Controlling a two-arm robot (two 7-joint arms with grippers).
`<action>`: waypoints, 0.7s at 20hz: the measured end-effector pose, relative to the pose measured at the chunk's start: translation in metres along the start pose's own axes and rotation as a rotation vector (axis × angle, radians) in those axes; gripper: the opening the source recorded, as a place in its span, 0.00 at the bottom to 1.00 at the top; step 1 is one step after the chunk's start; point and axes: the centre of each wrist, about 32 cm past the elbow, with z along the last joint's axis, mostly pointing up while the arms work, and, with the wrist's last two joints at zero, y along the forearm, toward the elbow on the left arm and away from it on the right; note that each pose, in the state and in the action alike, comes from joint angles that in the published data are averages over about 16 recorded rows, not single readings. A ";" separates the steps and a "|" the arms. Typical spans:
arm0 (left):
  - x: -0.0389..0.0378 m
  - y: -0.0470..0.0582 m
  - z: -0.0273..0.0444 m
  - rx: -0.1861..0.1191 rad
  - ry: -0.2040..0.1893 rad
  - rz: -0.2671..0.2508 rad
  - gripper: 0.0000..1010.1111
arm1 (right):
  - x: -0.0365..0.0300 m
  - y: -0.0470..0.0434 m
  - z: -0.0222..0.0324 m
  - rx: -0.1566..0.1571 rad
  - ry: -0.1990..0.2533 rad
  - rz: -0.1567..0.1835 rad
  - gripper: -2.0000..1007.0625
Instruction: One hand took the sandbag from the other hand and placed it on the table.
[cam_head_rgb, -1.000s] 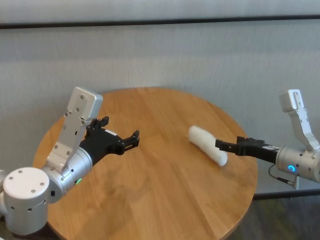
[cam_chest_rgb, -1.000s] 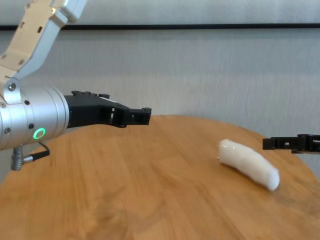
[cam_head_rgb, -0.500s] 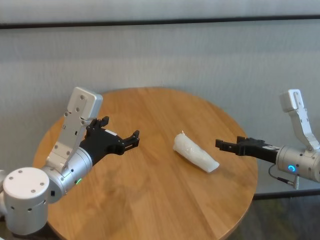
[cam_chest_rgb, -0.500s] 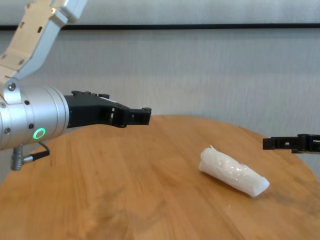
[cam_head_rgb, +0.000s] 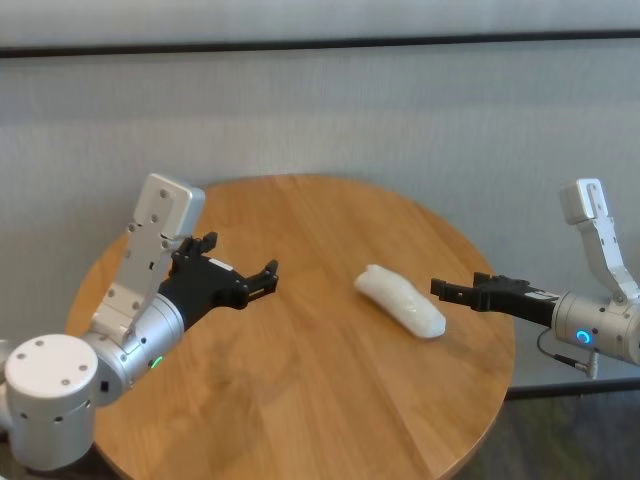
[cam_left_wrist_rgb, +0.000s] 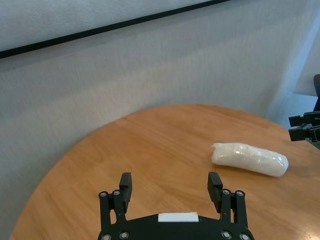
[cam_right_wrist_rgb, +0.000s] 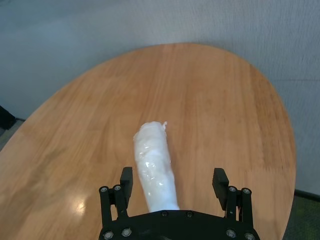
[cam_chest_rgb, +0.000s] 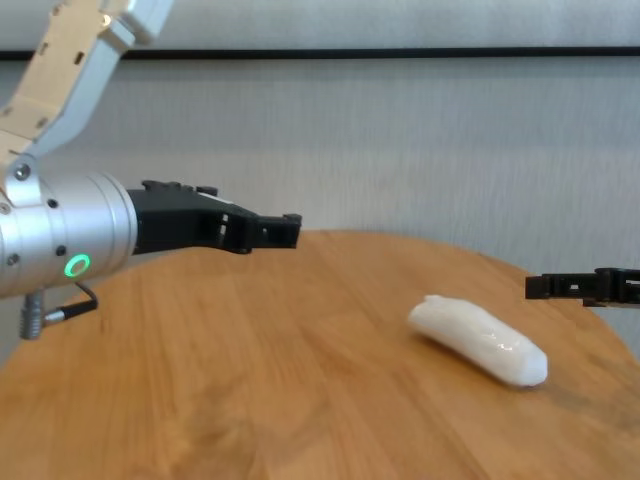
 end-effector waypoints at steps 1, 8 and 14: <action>0.0006 0.002 0.0006 0.001 0.002 0.006 0.99 | -0.0018 0.0011 0.0009 0.004 -0.008 0.004 0.99; 0.0048 0.012 0.0075 0.002 0.011 0.053 0.99 | -0.0208 0.0120 0.0089 0.058 -0.095 0.031 0.99; 0.0062 0.019 0.0139 -0.004 0.010 0.081 0.99 | -0.0465 0.0257 0.0139 0.136 -0.206 0.054 0.99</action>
